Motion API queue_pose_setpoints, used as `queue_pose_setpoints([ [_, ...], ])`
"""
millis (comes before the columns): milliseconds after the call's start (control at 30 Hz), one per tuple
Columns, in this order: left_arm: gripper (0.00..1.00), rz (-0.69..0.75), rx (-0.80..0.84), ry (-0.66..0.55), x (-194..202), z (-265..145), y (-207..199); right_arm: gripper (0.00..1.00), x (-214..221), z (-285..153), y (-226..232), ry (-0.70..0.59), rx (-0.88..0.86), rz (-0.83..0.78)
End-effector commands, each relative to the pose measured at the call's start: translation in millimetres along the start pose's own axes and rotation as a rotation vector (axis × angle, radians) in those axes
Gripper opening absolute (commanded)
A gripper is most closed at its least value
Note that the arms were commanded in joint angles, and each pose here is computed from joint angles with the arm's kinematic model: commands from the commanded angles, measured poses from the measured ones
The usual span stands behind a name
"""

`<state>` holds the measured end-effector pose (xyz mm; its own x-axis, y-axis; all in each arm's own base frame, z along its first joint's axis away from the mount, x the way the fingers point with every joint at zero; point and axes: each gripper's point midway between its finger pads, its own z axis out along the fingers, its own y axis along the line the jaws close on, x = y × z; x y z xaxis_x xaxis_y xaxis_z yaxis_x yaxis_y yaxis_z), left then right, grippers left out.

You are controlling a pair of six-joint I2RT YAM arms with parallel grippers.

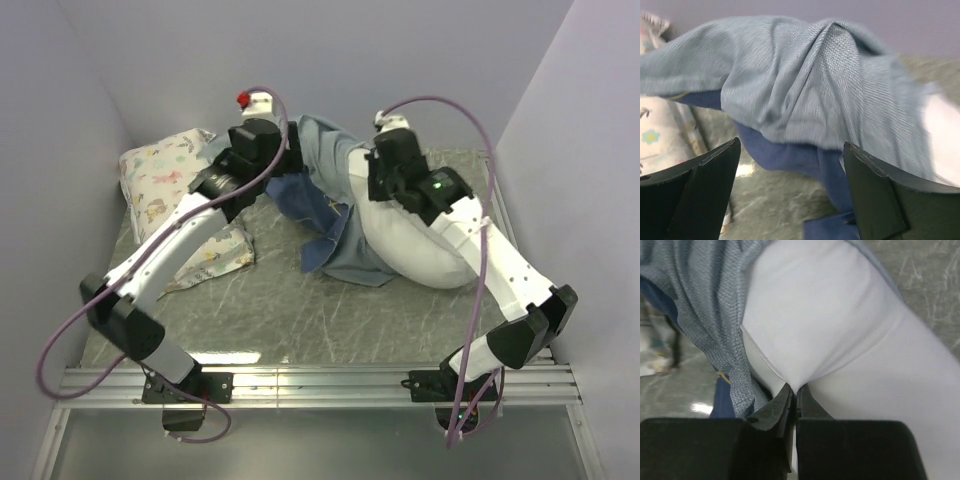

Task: Remove the pillowcase from the pillow

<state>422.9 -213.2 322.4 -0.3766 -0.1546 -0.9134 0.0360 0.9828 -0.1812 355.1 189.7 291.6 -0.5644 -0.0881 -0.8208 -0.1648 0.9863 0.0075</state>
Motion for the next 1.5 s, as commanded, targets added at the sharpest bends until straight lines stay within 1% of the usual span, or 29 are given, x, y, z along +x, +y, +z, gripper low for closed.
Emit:
queue_pose_setpoints([
  [0,0.89,-0.111,0.143,-0.2,-73.6,-68.9,-12.1,0.0,-74.4,-55.7,5.3,-0.188,-0.208,0.129],
  [67,0.89,-0.124,0.148,-0.198,-64.8,-71.0,-9.5,0.0,-83.8,-62.4,-0.4,-0.222,-0.233,0.157],
  [100,0.91,-0.113,0.143,-0.168,-45.0,-67.2,-5.5,0.0,-84.8,-62.3,-4.0,-0.227,-0.243,0.173],
  [133,0.92,-0.126,0.154,-0.182,-42.6,-63.2,-6.6,0.0,-76.2,-52.9,-11.0,-0.201,-0.248,0.192],
  [167,0.93,-0.119,0.177,-0.165,-33.3,-59.4,-10.7,0.0,-78.1,-55.0,-9.7,-0.216,-0.283,0.213],
  [200,0.93,-0.098,0.187,-0.126,-13.5,-47.8,-13.8,0.0,-65.6,-44.9,-9.9,-0.183,-0.291,0.221],
  [267,0.94,-0.102,0.284,-0.117,-4.2,-41.1,-32.8,0.0,-59.8,-38.6,-10.4,-0.172,-0.32,0.239],
  [300,0.95,-0.093,0.309,-0.083,11.9,-32.2,-38.7,0.0,-55.8,-34.9,-12.1,-0.163,-0.316,0.244],
  [333,0.95,-0.106,0.35,-0.101,9.8,-30.1,-47.5,0.0,-47.1,-28.5,-13.7,-0.142,-0.309,0.247],
  [367,0.95,-0.107,0.392,-0.085,16.4,-28.4,-55.5,0.0,-45.3,-26.6,-14.3,-0.14,-0.309,0.25],
  [433,0.95,-0.111,0.405,-0.061,30.8,-16.2,-61.1,0.0,-37.7,-22.3,-16.4,-0.125,-0.305,0.256],
  [533,0.91,-0.109,0.406,-0.014,51.6,3.3,-65.9,0.0,-36.6,-24.2,-17.8,-0.129,-0.305,0.257],
  [600,0.84,-0.132,0.38,-0.018,55.5,16.7,-64.9,0.0,-38.6,-28.3,-19.1,-0.137,-0.302,0.258],
  [633,0.81,-0.134,0.366,-0.015,56.2,21.4,-63.4,0.0,-40.4,-29.8,-20.3,-0.144,-0.299,0.258],
  [700,0.6,-0.144,0.32,-0.014,54.6,34.8,-58.2,0.0,-43.7,-35.0,-22.7,-0.153,-0.29,0.256],
  [733,0.49,-0.141,0.258,-0.003,57.5,40.9,-47.5,0.0,-45.0,-36.2,-24.0,-0.158,-0.284,0.252],
  [767,0.23,-0.146,0.219,-0.003,55.9,46.5,-40.4,0.0,-45.5,-38.8,-26.8,-0.161,-0.271,0.254],
  [800,0.12,-0.154,0.173,0.005,51.8,54.9,-30.3,0.0,-49.4,-41.2,-32.9,-0.176,-0.241,0.256],
  [833,0.03,-0.161,0.13,-0.001,48.0,60.6,-20.3,0.0,-50.9,-43.5,-36.6,-0.183,-0.225,0.254],
  [867,0.0,-0.178,0.089,-0.021,35.0,68.4,-6.2,0.0,-51.0,-45.4,-39.8,-0.183,-0.213,0.255],
  [933,0.0,-0.19,-0.004,-0.021,28.4,74.6,19.8,0.0,-55.8,-47.8,-54.0,-0.201,-0.159,0.266],
  [1000,0.0,-0.218,-0.14,-0.074,3.0,78.4,62.4,0.0,-56.4,-49.0,-73.8,-0.209,-0.089,0.283],
  [1033,0.0,-0.219,-0.191,-0.071,0.3,76.5,78.7,0.0,-56.6,-51.7,-80.1,-0.215,-0.073,0.293],
  [1067,0.0,-0.244,-0.271,-0.119,-20.0,70.3,108.2,0.0,-58.3,-53.3,-86.6,-0.225,-0.061,0.305],
  [1200,0.0,-0.273,-0.394,-0.233,-58.1,39.0,151.9,0.0,-57.3,-54.4,-106.2,-0.241,-0.023,0.349],
  [1333,0.0,-0.245,-0.427,-0.294,-83.0,9.4,150.1,0.0,-45.9,-36.7,-128.1,-0.209,0.027,0.397],
  [1367,0.0,-0.23,-0.411,-0.313,-88.7,3.6,142.7,0.0,-46.1,-31.7,-135.2,-0.217,0.036,0.412],
  [1400,0.0,-0.185,-0.384,-0.344,-93.4,-6.9,124.4,0.0,-39.1,-23.0,-136.7,-0.197,0.039,0.416],
  [1467,0.0,-0.149,-0.352,-0.353,-97.8,-13.7,103.1,0.0,-29.7,-4.4,-136.4,-0.153,0.046,0.424],
])
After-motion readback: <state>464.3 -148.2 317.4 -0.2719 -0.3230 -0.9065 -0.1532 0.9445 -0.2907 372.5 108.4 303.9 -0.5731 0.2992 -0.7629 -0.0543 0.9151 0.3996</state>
